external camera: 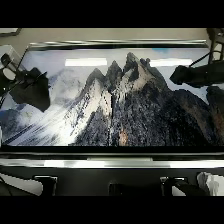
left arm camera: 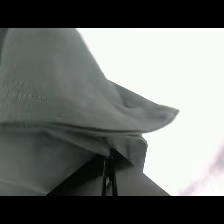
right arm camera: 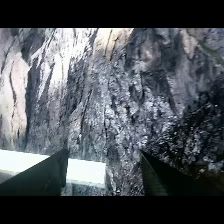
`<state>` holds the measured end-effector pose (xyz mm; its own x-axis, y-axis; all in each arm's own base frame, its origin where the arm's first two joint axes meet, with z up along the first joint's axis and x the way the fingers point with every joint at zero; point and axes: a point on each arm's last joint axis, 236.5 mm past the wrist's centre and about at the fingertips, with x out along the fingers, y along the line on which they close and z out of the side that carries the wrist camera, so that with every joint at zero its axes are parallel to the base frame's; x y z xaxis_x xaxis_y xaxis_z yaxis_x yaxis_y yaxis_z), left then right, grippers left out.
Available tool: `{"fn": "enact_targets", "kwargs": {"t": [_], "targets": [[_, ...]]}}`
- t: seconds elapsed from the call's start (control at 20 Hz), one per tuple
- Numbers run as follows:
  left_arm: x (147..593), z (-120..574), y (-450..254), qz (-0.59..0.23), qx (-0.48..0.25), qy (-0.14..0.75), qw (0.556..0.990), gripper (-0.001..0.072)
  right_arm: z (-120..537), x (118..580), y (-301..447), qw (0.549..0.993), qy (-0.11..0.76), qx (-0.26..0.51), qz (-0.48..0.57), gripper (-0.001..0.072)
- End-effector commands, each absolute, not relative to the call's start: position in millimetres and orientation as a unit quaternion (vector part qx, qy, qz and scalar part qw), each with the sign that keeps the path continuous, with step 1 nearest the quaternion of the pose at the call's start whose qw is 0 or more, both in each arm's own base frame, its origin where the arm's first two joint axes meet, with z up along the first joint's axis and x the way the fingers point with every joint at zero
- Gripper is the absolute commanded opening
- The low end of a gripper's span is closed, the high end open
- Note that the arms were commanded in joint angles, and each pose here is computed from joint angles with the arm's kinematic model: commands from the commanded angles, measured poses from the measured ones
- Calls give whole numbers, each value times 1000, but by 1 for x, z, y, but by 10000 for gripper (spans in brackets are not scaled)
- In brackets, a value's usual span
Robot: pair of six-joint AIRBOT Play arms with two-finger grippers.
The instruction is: Fold the clothes and pants, and hang the long-sleeved shirts on hangers.
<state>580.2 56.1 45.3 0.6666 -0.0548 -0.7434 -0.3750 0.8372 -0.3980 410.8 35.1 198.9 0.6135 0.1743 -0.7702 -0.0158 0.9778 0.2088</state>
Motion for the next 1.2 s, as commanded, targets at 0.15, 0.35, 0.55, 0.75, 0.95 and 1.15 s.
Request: {"fn": "enact_targets", "kwargs": {"t": [0.15,0.35,0.55,0.75,0.95,1.15], "targets": [[486,94,-208,-122,-209,517,821,21,223,377,-26,898,419,95,-94,525],[419,77,-349,-201,-188,548,790,22,244,339,-40,899,414,76,-118,549],[369,23,-443,-215,-206,580,758,22,263,299,-39,904,406,72,-116,553],[331,-26,-501,-209,-246,611,723,22,275,260,-41,905,407,55,-114,553],[318,-37,-519,-217,-268,627,698,78,290,248,-45,917,382,26,-109,543],[348,36,-502,-266,-270,590,713,612,295,256,-39,926,365,30,-96,542]]}}
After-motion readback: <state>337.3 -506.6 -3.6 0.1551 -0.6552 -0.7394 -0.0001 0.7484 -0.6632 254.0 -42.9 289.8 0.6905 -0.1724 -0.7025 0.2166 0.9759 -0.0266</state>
